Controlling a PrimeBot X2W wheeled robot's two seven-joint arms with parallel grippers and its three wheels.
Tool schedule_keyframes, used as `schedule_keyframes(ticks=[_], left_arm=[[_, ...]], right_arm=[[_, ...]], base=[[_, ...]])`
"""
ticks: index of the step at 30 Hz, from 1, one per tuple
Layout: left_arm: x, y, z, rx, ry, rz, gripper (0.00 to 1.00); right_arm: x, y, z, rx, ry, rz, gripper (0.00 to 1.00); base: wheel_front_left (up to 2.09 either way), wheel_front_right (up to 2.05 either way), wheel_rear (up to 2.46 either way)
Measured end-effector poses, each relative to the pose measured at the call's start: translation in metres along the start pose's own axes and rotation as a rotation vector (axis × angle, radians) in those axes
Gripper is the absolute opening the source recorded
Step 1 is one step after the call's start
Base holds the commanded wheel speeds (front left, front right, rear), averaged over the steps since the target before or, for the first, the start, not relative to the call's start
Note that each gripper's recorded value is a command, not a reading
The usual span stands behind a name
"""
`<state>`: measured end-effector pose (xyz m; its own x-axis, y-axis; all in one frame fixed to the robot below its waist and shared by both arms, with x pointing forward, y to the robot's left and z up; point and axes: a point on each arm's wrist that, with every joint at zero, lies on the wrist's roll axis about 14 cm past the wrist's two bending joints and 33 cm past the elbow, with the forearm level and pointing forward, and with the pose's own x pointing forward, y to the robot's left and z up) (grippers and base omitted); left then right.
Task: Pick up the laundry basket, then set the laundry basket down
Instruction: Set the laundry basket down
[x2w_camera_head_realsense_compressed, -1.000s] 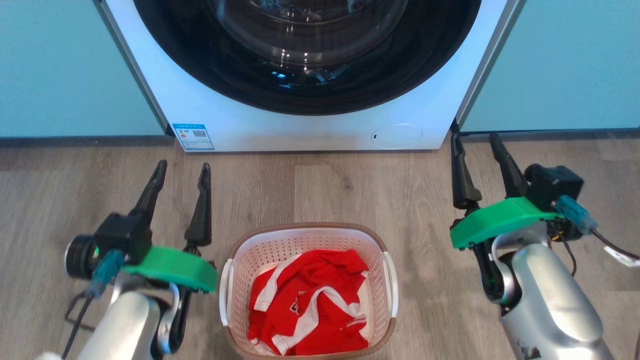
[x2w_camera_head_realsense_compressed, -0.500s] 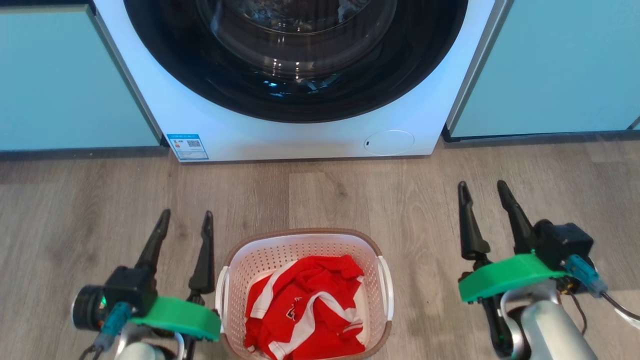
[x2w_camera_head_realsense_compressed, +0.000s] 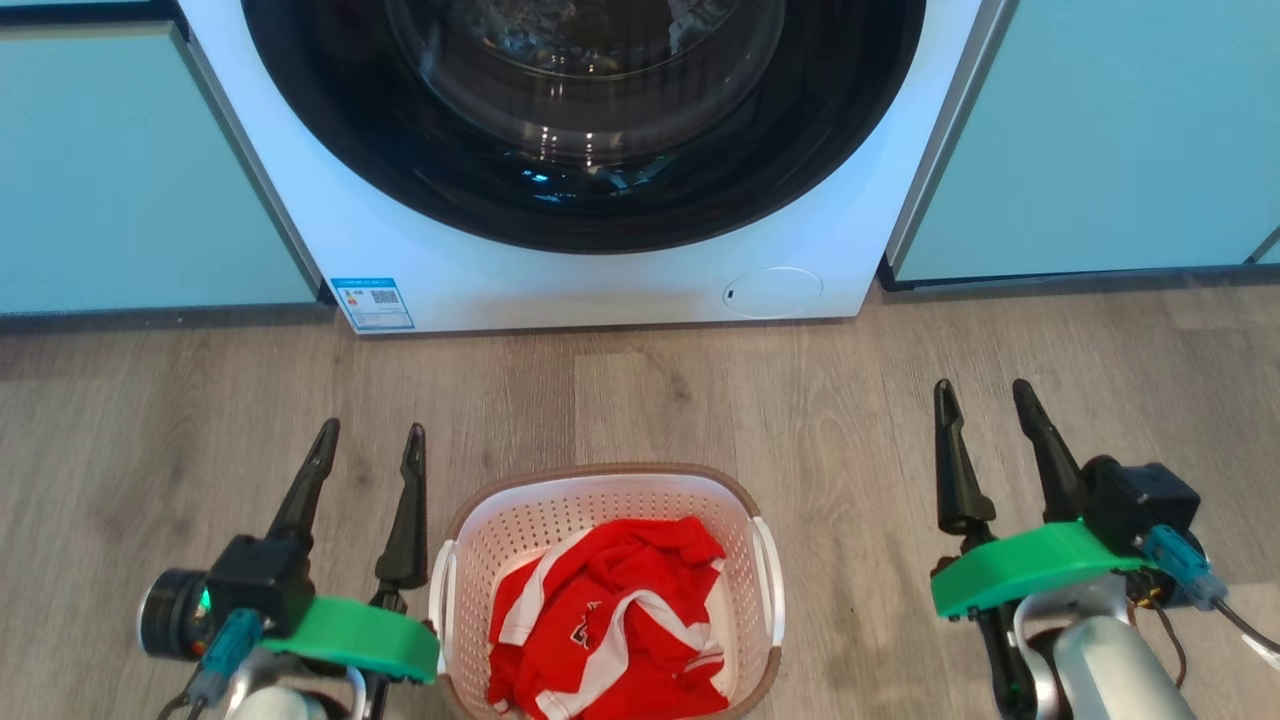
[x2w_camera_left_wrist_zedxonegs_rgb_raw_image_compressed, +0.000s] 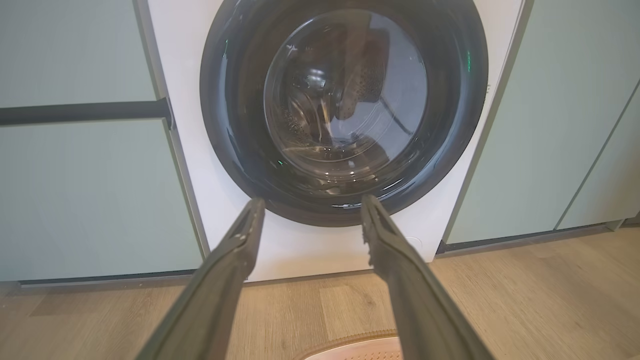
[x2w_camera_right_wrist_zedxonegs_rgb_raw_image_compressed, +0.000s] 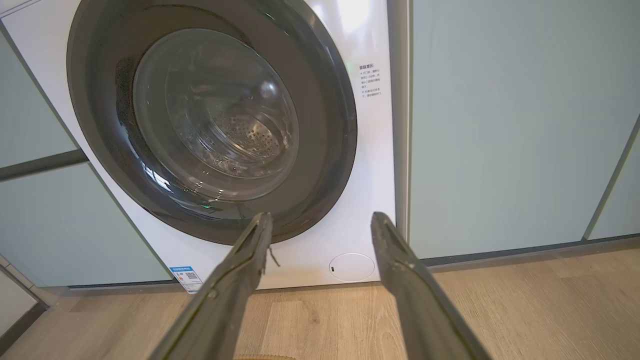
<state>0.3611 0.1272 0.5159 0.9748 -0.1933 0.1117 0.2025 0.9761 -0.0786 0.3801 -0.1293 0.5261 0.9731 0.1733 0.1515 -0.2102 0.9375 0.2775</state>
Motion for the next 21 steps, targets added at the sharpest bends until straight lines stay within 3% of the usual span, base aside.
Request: schedule_keyframes(ticks=[21], left_arm=[[-0.004,-0.006,0.008,-0.016,-0.023,-0.029,1.00]], right_arm=[[-0.003,-0.002,0.004,-0.012,-0.011,-0.007,1.00]], base=[[0.00,0.00,0.00]])
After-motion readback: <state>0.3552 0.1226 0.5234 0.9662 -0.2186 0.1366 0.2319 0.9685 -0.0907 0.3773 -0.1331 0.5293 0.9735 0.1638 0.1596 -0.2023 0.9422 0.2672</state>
